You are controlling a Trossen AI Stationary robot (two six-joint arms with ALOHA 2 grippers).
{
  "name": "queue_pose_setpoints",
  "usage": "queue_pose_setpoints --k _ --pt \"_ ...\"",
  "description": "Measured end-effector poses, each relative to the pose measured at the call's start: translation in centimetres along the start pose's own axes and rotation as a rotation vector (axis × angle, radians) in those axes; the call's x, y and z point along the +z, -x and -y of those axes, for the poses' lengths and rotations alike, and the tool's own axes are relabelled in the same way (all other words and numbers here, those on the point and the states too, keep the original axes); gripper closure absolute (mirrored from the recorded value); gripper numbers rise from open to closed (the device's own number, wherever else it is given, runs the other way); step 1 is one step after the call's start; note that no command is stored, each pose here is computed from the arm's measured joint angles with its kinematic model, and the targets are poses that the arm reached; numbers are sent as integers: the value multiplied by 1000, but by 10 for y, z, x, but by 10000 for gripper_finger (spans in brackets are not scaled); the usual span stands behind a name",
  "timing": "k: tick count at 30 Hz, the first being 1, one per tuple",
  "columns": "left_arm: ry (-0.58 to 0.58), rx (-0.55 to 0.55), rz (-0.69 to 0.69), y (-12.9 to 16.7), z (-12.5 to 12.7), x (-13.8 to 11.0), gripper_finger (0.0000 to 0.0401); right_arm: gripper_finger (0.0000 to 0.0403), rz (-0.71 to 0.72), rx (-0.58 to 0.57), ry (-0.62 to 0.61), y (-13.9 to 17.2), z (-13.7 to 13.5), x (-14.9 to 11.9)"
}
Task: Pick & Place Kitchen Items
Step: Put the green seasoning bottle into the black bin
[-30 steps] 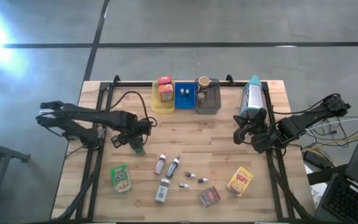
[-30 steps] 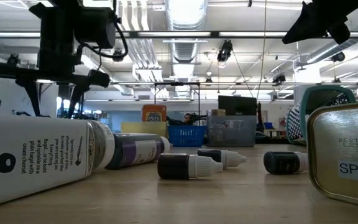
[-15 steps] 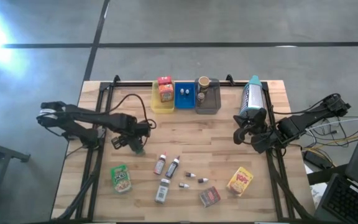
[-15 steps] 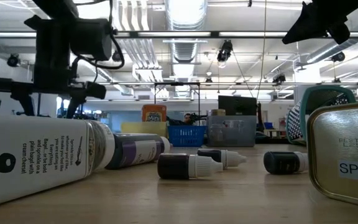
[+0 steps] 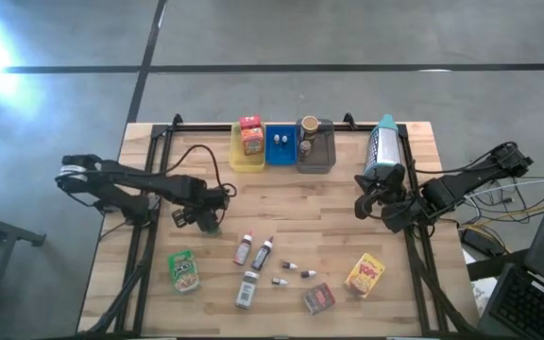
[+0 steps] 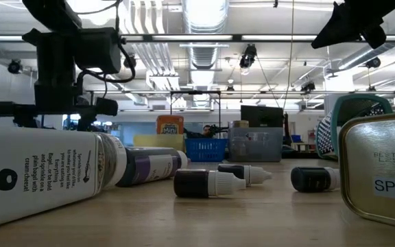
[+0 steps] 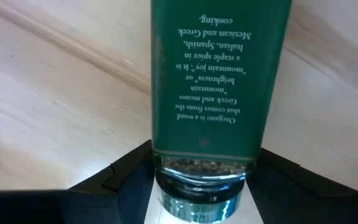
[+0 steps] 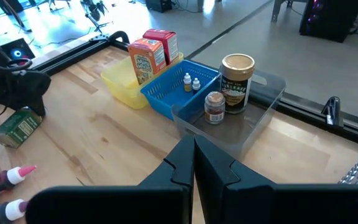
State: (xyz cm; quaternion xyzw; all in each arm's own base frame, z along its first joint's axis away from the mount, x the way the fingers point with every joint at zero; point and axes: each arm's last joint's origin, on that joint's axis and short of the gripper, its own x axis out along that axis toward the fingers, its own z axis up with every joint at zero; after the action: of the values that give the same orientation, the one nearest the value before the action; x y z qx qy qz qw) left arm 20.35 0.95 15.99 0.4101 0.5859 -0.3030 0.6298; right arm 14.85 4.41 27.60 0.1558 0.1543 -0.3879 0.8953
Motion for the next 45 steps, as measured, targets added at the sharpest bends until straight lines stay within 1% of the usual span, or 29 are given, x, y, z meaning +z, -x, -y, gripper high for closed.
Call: queue_pose_setpoints --k 10,16,19,22,25,27,29,33,35,38,40,42,45 --pt "0 13 3 -11 2 0 165 394 0 0 3 0 0 0" --pt "19 11 -16 -12 1 0 194 394 0 -1 4 0 0 0" --pt "45 18 -18 -10 -2 1 194 394 0 -1 7 0 0 0" --pt "86 69 -4 -2 -11 5 194 394 0 0 -2 0 0 0" --pt "118 82 -4 7 -18 7 183 394 -1 2 -32 0 0 0" --pt "155 117 18 17 -26 10 181 394 -15 13 -30 0 -1 0" --pt "208 147 40 27 -34 13 185 394 -26 26 -17 0 -2 0" --pt "373 220 109 51 -52 19 194 394 -13 36 -28 -1 -5 1" --pt "447 257 156 65 -62 20 194 394 -7 46 -8 -1 -8 1" --pt "570 275 283 86 -78 21 194 394 7 68 43 -3 -15 2" --pt "667 248 399 99 -90 19 194 394 19 84 81 -4 -19 3" --pt "758 190 491 106 -101 18 193 394 29 102 124 -4 -23 4" --pt "840 118 563 109 -117 19 193 394 34 129 153 -4 -26 6"
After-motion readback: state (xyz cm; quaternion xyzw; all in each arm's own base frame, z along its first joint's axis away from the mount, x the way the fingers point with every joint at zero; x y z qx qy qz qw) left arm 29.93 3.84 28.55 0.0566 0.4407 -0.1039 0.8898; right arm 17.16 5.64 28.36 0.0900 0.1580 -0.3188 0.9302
